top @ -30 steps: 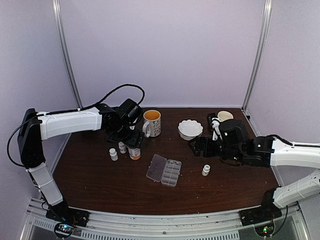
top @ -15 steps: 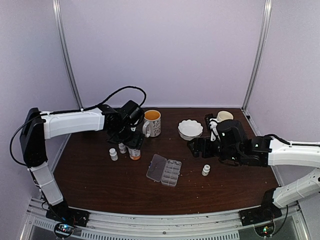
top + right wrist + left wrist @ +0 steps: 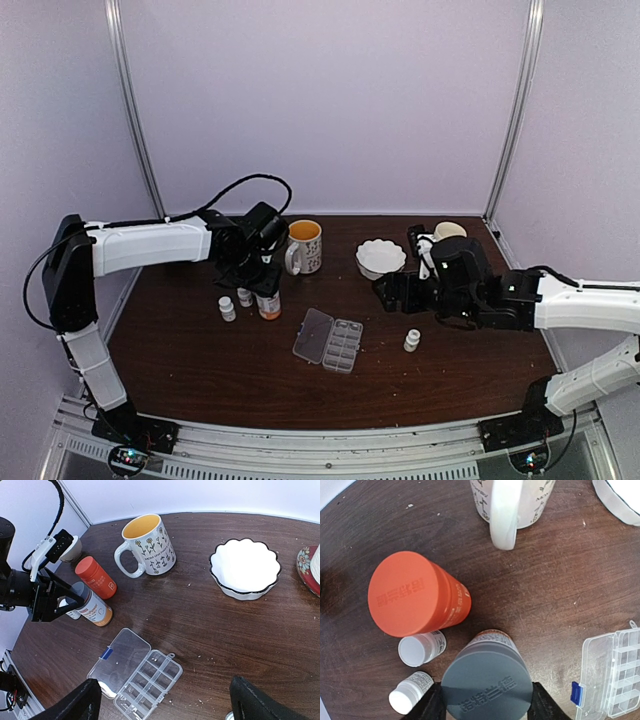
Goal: Sort the pills into containers
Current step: Pick up the lid of the pill bottle from the center of the board.
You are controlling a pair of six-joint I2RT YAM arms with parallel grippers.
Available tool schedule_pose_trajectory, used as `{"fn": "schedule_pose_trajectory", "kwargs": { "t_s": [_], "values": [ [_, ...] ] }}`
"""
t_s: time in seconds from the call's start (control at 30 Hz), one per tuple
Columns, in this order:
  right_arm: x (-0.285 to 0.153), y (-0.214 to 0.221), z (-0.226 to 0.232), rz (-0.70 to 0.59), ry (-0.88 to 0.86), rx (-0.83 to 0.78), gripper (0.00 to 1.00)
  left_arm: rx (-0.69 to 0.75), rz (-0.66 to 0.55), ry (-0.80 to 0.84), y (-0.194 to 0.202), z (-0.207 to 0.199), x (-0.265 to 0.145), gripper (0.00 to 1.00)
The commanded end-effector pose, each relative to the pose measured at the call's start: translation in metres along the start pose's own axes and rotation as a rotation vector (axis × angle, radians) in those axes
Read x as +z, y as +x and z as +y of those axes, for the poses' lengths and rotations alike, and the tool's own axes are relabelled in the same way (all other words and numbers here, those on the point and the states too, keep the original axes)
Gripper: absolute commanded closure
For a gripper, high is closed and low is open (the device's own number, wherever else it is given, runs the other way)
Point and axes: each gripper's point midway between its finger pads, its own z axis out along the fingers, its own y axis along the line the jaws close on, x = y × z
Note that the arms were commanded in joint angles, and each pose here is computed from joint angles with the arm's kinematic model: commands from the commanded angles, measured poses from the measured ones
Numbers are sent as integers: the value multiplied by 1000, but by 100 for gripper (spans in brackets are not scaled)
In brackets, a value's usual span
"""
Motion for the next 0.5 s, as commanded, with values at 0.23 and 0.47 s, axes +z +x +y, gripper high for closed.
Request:
{"fn": "schedule_pose_trajectory", "kwargs": {
  "t_s": [0.23, 0.47],
  "values": [
    [2, -11, 13, -20, -38, 0, 7, -1, -89, 135, -25, -10, -51, 63],
    [-2, -18, 40, -40, -188, 41, 7, 44, -191, 362, -43, -29, -130, 64]
  ]
}}
